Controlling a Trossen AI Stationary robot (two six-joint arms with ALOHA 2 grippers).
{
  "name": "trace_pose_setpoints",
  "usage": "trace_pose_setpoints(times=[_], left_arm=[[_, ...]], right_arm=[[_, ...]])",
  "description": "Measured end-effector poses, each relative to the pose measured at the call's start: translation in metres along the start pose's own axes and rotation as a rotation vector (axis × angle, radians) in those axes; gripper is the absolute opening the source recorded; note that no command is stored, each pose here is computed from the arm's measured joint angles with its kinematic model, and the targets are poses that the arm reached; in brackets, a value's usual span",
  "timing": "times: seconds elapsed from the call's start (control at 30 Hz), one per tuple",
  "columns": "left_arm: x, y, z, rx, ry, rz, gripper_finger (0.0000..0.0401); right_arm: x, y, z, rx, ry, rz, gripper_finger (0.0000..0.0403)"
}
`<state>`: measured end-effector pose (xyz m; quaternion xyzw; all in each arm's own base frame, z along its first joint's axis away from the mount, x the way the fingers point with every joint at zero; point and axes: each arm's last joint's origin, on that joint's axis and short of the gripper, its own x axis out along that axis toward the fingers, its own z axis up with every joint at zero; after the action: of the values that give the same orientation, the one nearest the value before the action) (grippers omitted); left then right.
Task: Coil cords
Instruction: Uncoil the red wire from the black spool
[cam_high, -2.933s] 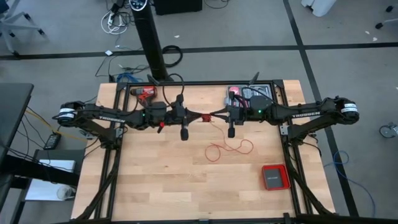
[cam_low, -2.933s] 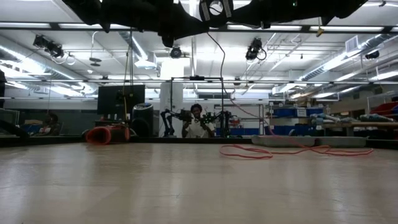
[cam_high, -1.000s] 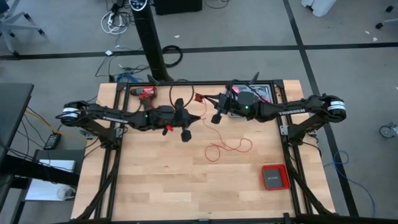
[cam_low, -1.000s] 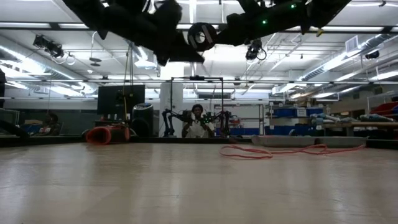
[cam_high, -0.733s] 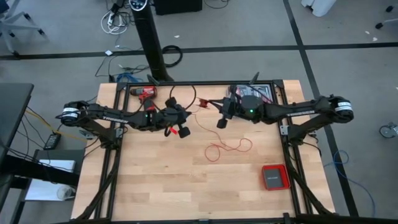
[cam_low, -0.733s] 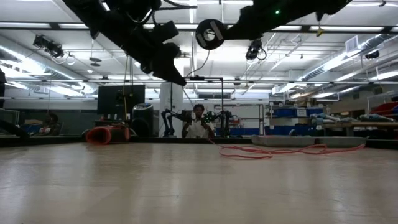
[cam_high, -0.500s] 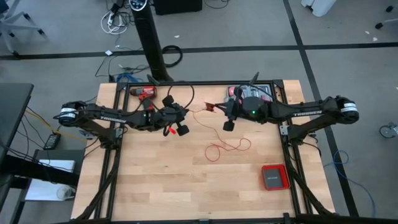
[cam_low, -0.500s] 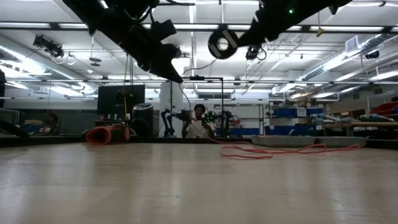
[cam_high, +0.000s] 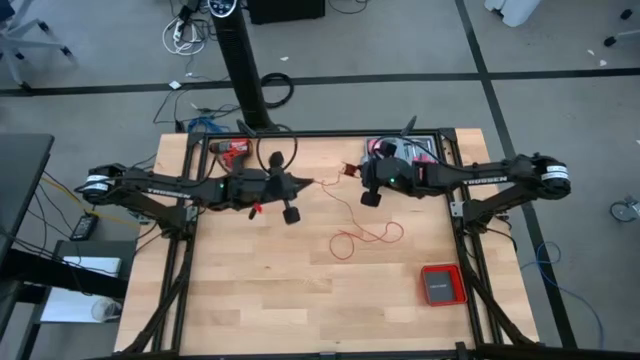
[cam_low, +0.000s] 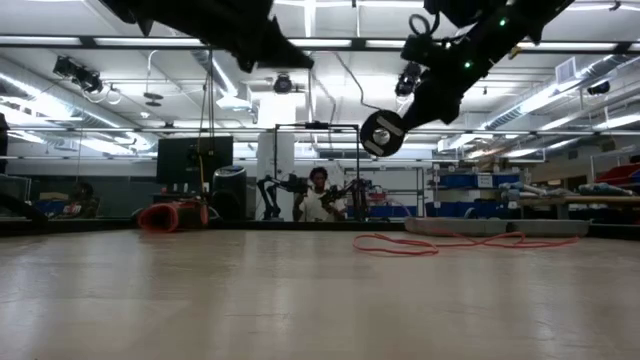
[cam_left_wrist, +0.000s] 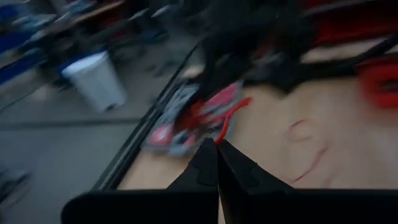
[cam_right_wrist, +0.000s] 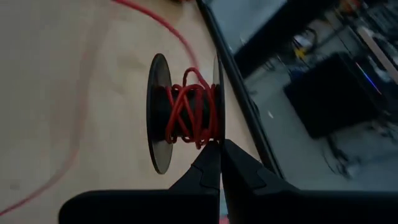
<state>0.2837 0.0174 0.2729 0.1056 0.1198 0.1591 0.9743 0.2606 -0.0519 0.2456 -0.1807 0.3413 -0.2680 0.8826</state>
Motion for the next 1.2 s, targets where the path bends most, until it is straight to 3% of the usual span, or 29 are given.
trace_pose_setpoints(times=[0.17, 0.37, 0.67, 0.9, 1.2], left_arm=[[0.000, -0.006, 0.004, -0.007, -0.066, -0.168, 0.0000], [0.006, -0.010, -0.005, -0.043, -0.008, -0.186, 0.0000], [0.018, -0.018, -0.023, -0.067, 0.095, -0.205, 0.0000], [0.019, -0.012, -0.040, -0.004, 0.267, -0.002, 0.0000], [0.017, -0.002, -0.048, 0.054, 0.359, 0.151, 0.0000]], right_arm=[[0.009, -0.013, 0.005, 0.077, -0.033, -0.144, 0.0000], [0.008, -0.025, 0.021, 0.156, -0.202, -0.220, 0.0000], [-0.010, -0.016, 0.046, 0.157, -0.432, -0.219, 0.0000], [-0.030, 0.002, 0.055, 0.119, -0.555, -0.054, 0.0000], [-0.060, 0.025, 0.047, 0.014, -0.486, 0.100, 0.0000]])
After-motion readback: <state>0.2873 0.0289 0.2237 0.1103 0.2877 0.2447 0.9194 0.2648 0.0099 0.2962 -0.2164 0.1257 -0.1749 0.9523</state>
